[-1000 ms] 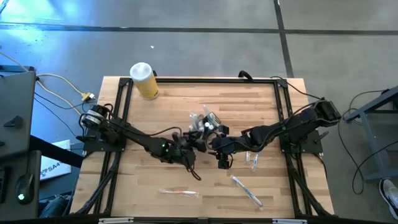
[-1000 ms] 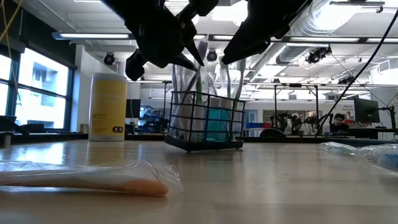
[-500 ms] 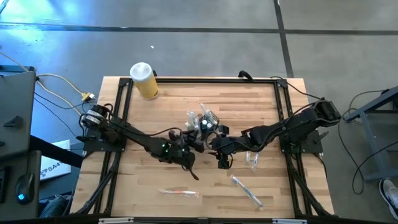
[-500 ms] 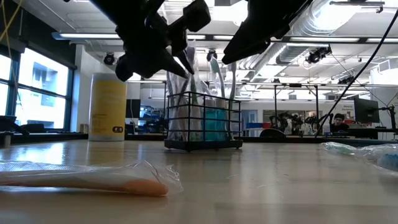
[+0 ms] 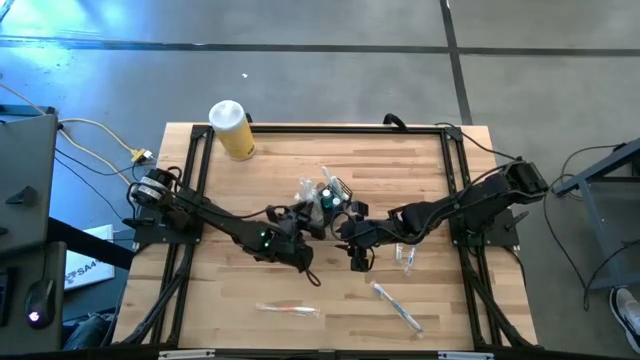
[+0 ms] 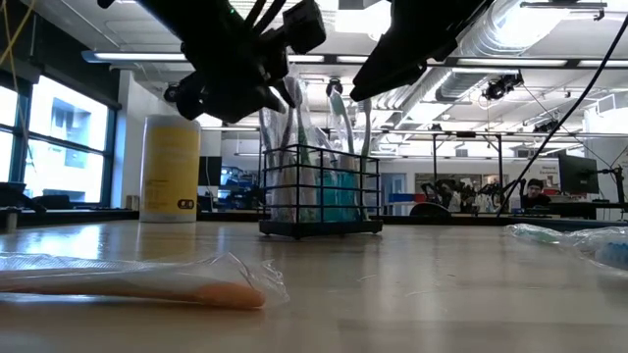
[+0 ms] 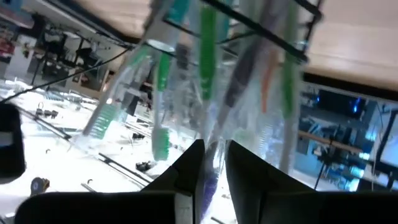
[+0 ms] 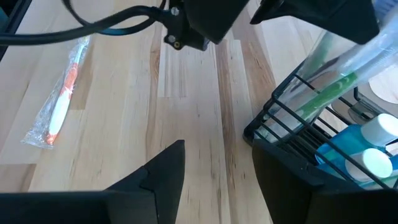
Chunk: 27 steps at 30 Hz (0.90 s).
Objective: Pick & Place toothbrushing station
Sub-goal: Put the purple toothbrush into the wire organizer
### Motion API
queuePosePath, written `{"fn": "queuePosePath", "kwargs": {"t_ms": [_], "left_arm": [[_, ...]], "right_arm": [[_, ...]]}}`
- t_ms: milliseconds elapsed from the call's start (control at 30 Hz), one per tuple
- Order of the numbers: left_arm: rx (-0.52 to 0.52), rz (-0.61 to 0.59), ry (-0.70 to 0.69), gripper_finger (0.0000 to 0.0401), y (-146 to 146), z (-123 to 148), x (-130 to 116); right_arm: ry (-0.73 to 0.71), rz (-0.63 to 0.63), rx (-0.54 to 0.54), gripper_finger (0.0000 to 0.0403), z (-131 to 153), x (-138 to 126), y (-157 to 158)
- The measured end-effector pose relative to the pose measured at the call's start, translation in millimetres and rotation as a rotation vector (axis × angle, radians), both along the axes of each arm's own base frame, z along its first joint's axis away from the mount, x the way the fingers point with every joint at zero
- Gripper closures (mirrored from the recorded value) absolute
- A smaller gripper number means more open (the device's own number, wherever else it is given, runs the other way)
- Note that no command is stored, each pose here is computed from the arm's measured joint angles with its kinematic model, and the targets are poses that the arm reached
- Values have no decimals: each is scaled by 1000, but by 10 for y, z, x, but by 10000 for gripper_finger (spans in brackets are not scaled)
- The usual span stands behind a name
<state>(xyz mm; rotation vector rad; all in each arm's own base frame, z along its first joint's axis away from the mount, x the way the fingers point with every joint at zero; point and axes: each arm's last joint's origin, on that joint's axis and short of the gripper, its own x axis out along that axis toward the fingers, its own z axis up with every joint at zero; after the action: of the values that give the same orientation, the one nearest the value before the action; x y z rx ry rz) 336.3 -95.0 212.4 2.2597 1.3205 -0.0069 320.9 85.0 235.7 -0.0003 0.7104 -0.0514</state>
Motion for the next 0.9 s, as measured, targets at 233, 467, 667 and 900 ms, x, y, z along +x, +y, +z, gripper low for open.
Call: {"fn": "queuePosePath", "kwargs": {"t_ms": [233, 467, 667, 900], "left_arm": [[37, 15, 79, 343, 25, -47, -66], [62, 28, 83, 343, 29, -43, -73], [101, 3, 118, 343, -40, -40, -96], [121, -78, 129, 343, -300, -39, -187]], "right_arm": [[5, 0, -1, 223, -4, -3, 0], [6, 0, -2, 223, -5, -4, 0], [6, 0, -2, 223, -5, -4, 0], [7, 0, -3, 223, -6, -4, -1]]}}
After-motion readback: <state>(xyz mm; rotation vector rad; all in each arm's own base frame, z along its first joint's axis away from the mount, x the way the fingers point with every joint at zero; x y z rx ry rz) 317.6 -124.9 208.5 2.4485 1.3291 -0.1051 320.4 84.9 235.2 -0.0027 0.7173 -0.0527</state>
